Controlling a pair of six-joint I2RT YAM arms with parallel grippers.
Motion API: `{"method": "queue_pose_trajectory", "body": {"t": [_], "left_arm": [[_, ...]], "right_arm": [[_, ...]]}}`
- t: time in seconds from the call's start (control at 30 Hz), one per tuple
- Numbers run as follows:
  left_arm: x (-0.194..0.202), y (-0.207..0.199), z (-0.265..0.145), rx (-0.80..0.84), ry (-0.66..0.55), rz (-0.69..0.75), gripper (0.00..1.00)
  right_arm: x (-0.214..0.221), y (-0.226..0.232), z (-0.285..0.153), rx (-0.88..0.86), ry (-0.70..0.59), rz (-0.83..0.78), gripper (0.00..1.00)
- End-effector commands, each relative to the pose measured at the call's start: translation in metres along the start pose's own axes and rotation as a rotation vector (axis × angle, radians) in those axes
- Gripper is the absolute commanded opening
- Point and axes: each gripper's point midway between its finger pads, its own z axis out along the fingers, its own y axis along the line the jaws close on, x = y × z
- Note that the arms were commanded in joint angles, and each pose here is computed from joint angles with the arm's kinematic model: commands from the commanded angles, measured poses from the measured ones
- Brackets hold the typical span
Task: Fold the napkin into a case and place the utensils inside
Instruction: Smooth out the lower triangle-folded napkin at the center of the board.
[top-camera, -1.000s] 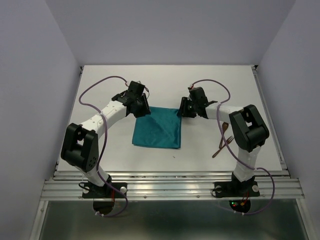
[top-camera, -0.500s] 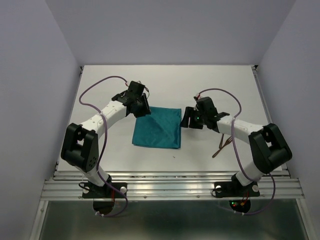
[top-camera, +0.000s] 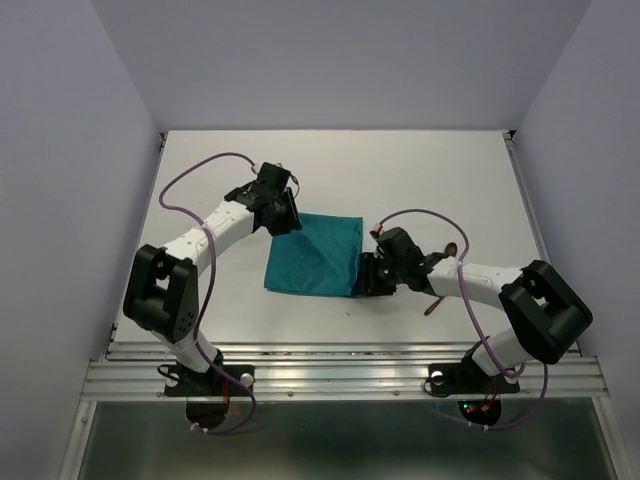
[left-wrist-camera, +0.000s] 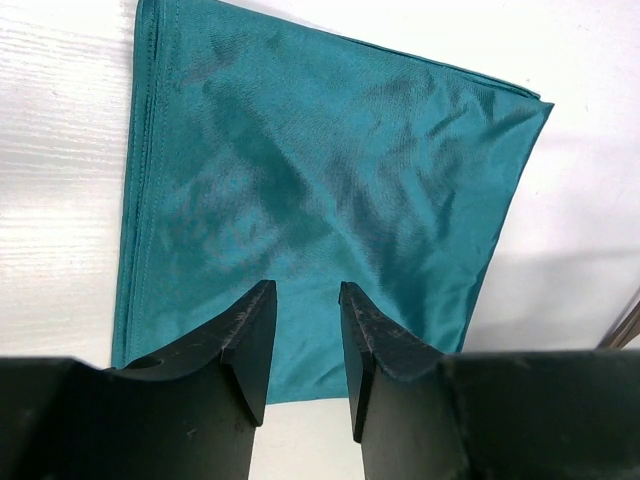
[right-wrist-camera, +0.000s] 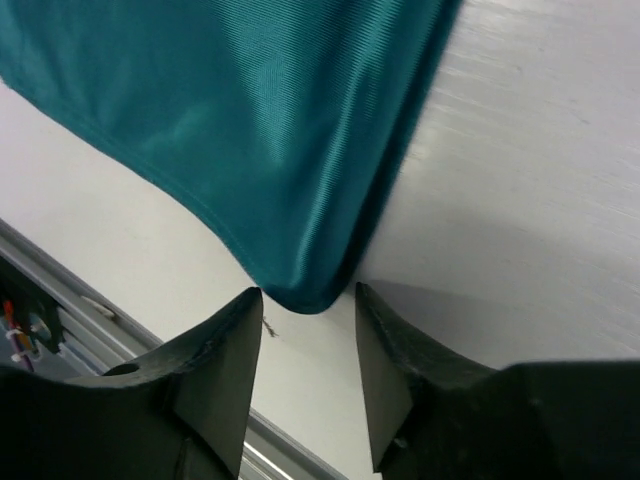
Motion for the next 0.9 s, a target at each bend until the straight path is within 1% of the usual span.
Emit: {"method": "queue_pose_trajectory", "body": {"t": [0.0, 0.13, 0.2, 0.23, 0.3, 0.33, 0.4, 0.43, 0.47, 0.5, 0.53, 0.57, 0.6, 0.67, 0.73, 0.87], "left_arm": [[-0.009, -0.007, -0.006, 0.015, -0.031, 0.009, 0.42], [-0.005, -0.005, -0.002, 0.012, -0.018, 0.010, 0.42], [-0.005, -0.005, 0.000, 0.014, -0.016, 0.011, 0.42], [-0.004, -0.006, 0.001, 0.016, -0.013, 0.011, 0.42], [-0.004, -0.006, 0.001, 0.019, -0.010, 0.012, 0.42], [-0.004, -0.007, 0.002, 0.020, -0.009, 0.014, 0.42], [-0.004, -0.008, 0.002, 0.024, -0.010, 0.018, 0.42], [-0.004, -0.007, 0.004, 0.021, -0.007, 0.018, 0.42], [-0.003, -0.006, 0.005, 0.020, -0.004, 0.021, 0.42], [-0.002, -0.006, 0.005, 0.020, -0.001, 0.023, 0.42], [-0.002, -0.007, 0.006, 0.023, 0.003, 0.026, 0.42], [0.001, -0.007, 0.010, 0.028, 0.014, 0.030, 0.42], [0.001, -0.007, 0.012, 0.030, 0.018, 0.031, 0.42], [0.003, -0.008, 0.017, 0.031, 0.030, 0.036, 0.42], [0.003, -0.009, 0.022, 0.029, 0.034, 0.041, 0.42], [-0.005, -0.006, 0.033, 0.011, 0.030, 0.040, 0.42]], "right_arm": [[-0.005, 0.004, 0.002, -0.028, -0.032, 0.028, 0.42], [-0.001, -0.002, 0.003, -0.002, -0.025, 0.025, 0.35], [0.000, -0.005, 0.005, 0.007, -0.021, 0.026, 0.33], [0.000, -0.005, 0.005, 0.007, -0.020, 0.026, 0.29], [0.000, -0.007, 0.006, 0.013, -0.021, 0.028, 0.24], [0.000, -0.007, 0.005, 0.015, -0.025, 0.031, 0.19], [-0.001, -0.008, 0.005, 0.021, -0.030, 0.031, 0.15], [-0.002, -0.009, 0.005, 0.028, -0.031, 0.029, 0.11], [-0.001, -0.010, 0.005, 0.034, -0.028, 0.029, 0.11], [-0.004, -0.011, 0.005, 0.046, -0.038, 0.027, 0.12], [-0.005, -0.013, 0.005, 0.058, -0.038, 0.028, 0.27], [-0.003, -0.016, 0.004, 0.077, -0.030, 0.027, 0.36], [-0.004, -0.019, 0.003, 0.097, -0.032, 0.026, 0.41], [-0.010, -0.019, -0.003, 0.111, -0.059, 0.018, 0.45], [-0.017, -0.015, -0.009, 0.115, -0.079, 0.008, 0.46], [-0.042, 0.001, -0.022, 0.104, -0.147, -0.013, 0.43]]}}
